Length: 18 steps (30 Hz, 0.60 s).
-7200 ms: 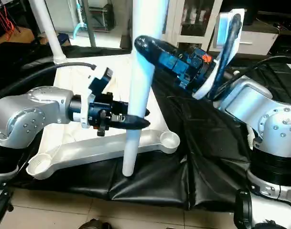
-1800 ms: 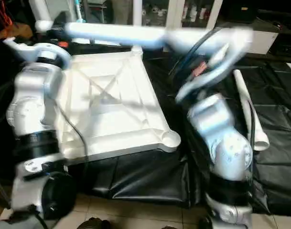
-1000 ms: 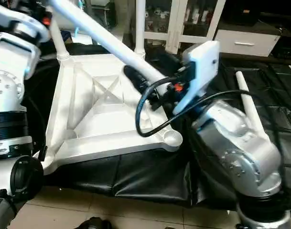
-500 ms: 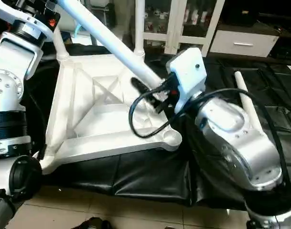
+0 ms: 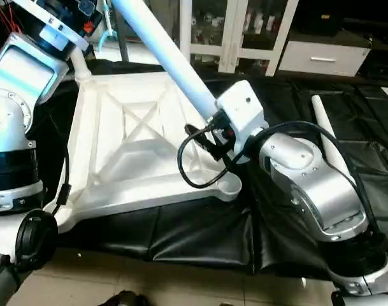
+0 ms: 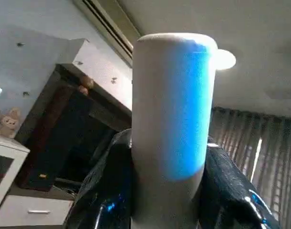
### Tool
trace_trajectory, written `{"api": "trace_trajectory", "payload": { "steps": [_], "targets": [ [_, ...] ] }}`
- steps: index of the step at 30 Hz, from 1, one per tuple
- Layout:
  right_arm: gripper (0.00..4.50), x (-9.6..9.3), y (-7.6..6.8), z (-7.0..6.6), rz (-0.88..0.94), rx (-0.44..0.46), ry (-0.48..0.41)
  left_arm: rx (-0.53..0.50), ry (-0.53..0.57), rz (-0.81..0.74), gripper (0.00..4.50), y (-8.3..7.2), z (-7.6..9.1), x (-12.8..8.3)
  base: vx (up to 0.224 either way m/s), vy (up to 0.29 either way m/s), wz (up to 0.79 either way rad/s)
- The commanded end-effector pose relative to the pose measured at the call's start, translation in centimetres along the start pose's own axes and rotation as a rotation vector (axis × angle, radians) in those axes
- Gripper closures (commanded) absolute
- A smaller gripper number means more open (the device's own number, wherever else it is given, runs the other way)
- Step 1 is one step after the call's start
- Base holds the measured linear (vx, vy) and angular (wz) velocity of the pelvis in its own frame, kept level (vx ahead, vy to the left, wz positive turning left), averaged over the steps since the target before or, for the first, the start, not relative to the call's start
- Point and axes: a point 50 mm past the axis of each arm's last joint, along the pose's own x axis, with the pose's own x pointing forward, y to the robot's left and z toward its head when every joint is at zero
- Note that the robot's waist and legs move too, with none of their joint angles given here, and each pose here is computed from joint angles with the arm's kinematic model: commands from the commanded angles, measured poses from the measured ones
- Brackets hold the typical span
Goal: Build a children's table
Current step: Insert table leg to table base
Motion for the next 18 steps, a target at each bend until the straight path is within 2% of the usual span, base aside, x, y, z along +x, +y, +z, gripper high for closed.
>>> {"api": "trace_trajectory", "payload": {
  "steps": [1, 4, 8, 9, 12, 18],
  "targets": [
    [0.0, -0.07, 0.13, -0.58, 0.029, 0.018, 0.049, 0.038, 0.006, -0.053, 3.06, -0.87, 0.55, 0.65, 0.0, 0.0, 0.0],
    [0.0, -0.21, 0.24, -1.06, 0.052, 0.018, 0.09, 0.048, 0.011, -0.064, 3.06, -1.11, 0.62, 0.82, 0.0, 0.0, 0.0],
    [0.0, -0.19, 0.36, -1.12, 0.056, 0.023, 0.101, 0.052, 0.011, -0.066, 3.06, -1.18, 0.63, 0.92, 0.0, 0.0, 0.0],
    [0.26, -0.16, 0.43, -1.12, 0.056, 0.027, 0.107, 0.054, 0.011, -0.067, 3.06, -1.2, 0.63, 0.94, 0.0, 0.0, 0.0],
    [0.37, -0.1, 0.5, -1.14, 0.054, 0.027, 0.114, 0.057, 0.013, -0.07, 3.06, -1.21, 0.6, 0.94, 0.0, 0.0, 0.0],
    [1.0, -0.04, 0.56, -1.26, 0.054, 0.025, 0.129, 0.055, 0.023, -0.093, 3.06, -1.5, 0.52, 0.86, 0.0, 0.0, 0.0]
  ]
}}
